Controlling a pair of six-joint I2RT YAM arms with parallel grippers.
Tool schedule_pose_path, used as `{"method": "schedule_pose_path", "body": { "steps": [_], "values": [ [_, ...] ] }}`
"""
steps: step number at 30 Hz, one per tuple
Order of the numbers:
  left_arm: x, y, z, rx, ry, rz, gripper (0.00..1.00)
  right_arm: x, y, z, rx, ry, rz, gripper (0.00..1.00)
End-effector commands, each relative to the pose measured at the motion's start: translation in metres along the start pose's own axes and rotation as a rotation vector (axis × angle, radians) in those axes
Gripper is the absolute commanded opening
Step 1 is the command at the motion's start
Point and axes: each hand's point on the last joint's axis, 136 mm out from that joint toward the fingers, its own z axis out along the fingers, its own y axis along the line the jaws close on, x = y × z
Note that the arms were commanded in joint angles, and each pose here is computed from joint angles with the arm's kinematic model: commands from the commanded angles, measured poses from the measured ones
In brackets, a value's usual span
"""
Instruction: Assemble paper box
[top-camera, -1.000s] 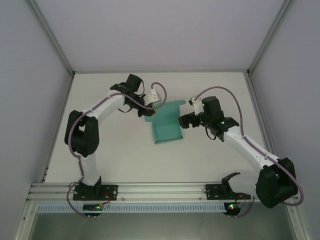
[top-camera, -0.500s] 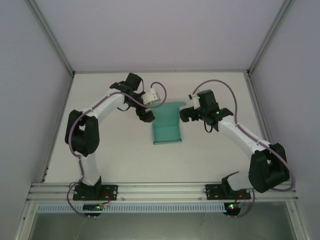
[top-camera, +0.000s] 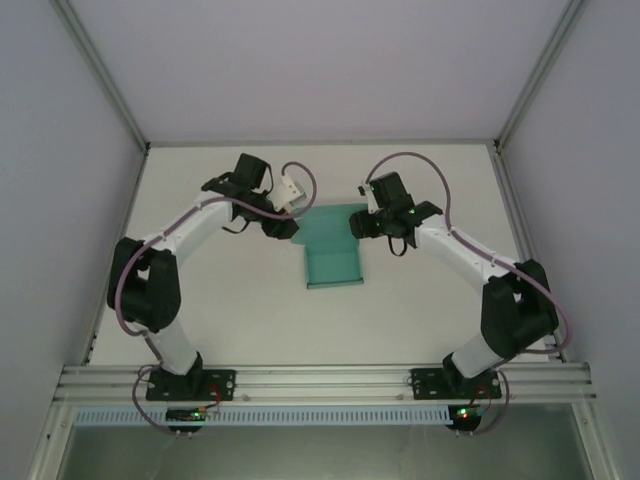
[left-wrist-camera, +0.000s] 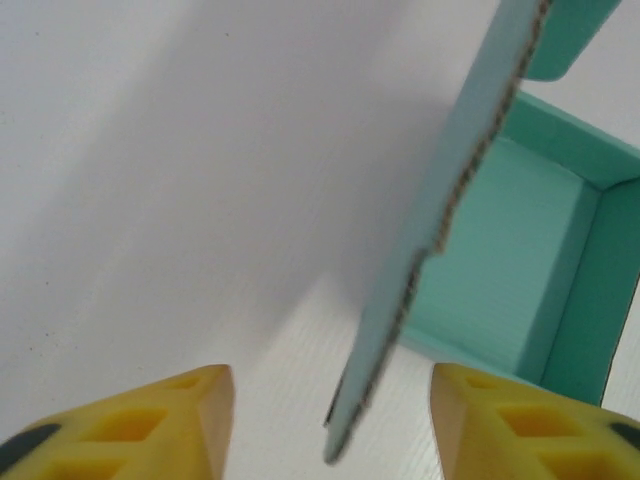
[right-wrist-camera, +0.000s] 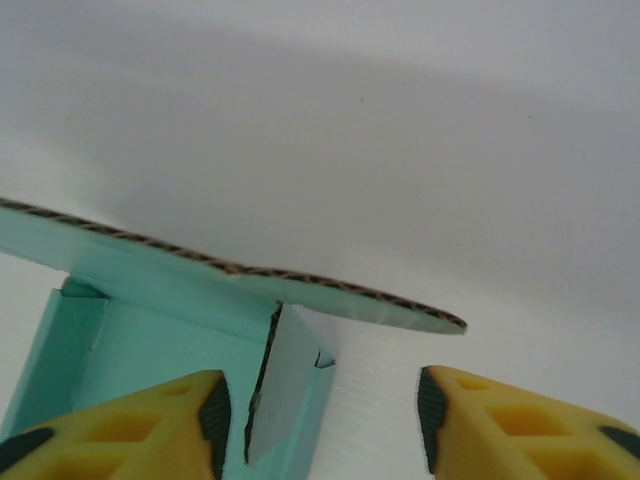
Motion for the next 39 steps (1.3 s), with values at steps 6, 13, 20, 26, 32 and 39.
{"method": "schedule_pose_path", "body": {
  "steps": [6, 13, 20, 26, 32, 39],
  "values": [
    [-0.016, 0.000, 0.006, 0.033, -0.009, -0.007, 0.29, -0.017, 0.014, 0.010, -0.041, 0.009, 0.023, 0.36],
    [-0.021, -0.004, 0.004, 0.023, -0.025, -0.001, 0.09, -0.017, 0.020, 0.013, -0.043, 0.024, 0.011, 0.06],
    [-0.046, 0.010, 0.001, -0.108, -0.087, -0.149, 0.00, -0.026, 0.022, 0.008, 0.035, -0.066, 0.037, 0.03],
    [-0.072, 0.029, 0.003, -0.225, -0.180, -0.485, 0.00, -0.059, 0.012, -0.002, 0.118, -0.258, 0.226, 0.01],
    [-0.083, 0.030, 0.023, -0.297, -0.259, -0.627, 0.00, -0.068, 0.015, 0.009, 0.091, -0.378, 0.370, 0.00],
    [-0.096, 0.023, 0.045, -0.258, -0.325, -0.744, 0.00, -0.072, 0.014, 0.024, 0.106, -0.421, 0.426, 0.00]
  ]
}}
